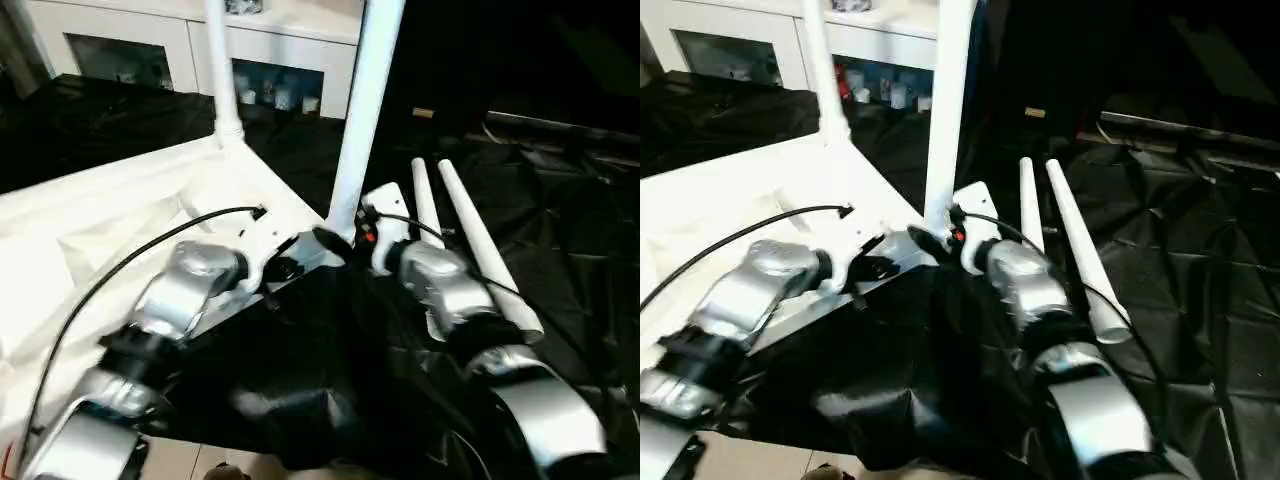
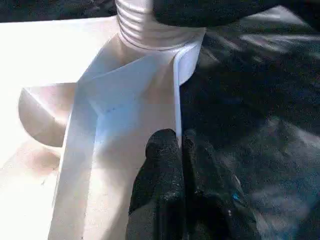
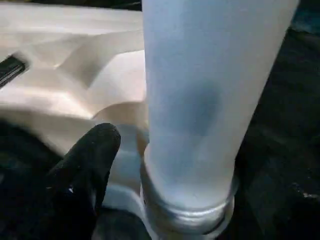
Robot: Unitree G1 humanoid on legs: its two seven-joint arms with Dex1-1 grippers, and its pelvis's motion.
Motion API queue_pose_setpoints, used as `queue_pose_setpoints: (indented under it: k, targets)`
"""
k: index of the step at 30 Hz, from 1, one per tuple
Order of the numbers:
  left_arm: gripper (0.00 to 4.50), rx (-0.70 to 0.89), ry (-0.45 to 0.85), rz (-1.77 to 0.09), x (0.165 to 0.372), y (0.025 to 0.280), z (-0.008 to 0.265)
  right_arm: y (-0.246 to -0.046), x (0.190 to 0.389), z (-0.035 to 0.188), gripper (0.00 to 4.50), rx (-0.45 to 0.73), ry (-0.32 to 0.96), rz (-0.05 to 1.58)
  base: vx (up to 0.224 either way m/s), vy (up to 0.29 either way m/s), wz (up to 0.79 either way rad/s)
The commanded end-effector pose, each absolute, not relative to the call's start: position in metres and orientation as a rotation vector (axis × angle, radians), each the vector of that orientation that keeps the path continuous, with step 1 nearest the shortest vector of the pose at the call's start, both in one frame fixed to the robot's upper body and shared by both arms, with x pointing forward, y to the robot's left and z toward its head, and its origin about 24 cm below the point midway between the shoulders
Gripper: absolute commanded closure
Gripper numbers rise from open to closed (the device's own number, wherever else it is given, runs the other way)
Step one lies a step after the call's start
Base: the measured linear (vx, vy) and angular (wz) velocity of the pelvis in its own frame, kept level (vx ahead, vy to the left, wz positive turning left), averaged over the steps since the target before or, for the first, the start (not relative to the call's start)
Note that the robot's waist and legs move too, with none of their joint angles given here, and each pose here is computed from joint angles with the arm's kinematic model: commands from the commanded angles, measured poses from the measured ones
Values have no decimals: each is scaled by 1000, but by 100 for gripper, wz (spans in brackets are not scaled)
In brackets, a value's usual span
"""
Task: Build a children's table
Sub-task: Insert table leg to table base
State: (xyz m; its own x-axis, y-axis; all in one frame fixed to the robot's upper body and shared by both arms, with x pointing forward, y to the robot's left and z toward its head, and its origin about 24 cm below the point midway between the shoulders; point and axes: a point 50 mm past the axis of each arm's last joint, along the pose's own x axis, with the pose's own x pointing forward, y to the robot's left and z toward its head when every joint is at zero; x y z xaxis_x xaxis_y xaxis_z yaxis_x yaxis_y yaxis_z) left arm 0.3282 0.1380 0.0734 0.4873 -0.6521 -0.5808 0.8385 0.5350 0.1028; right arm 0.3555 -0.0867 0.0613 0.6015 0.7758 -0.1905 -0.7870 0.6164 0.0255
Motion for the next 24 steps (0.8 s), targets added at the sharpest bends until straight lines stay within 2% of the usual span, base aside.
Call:
queue_pose_setpoints:
  k: [1, 6, 12, 23, 24]
  targets:
    - [450, 422, 366, -1066, 325, 122, 95, -87, 348, 61, 65, -102, 212, 1015, 0, 0, 0]
    - [450, 425, 350, -1184, 316, 124, 93, -102, 340, 62, 65, -110, 228, 1109, 0, 0, 0]
    - [450, 427, 360, -1263, 310, 128, 95, -109, 333, 63, 65, -114, 256, 1176, 0, 0, 0]
    - [450, 448, 356, -1307, 309, 133, 96, -111, 320, 59, 65, -110, 293, 1263, 0, 0, 0]
    - [450, 448, 357, -1313, 309, 133, 96, -111, 320, 58, 80, -109, 299, 1265, 0, 0, 0]
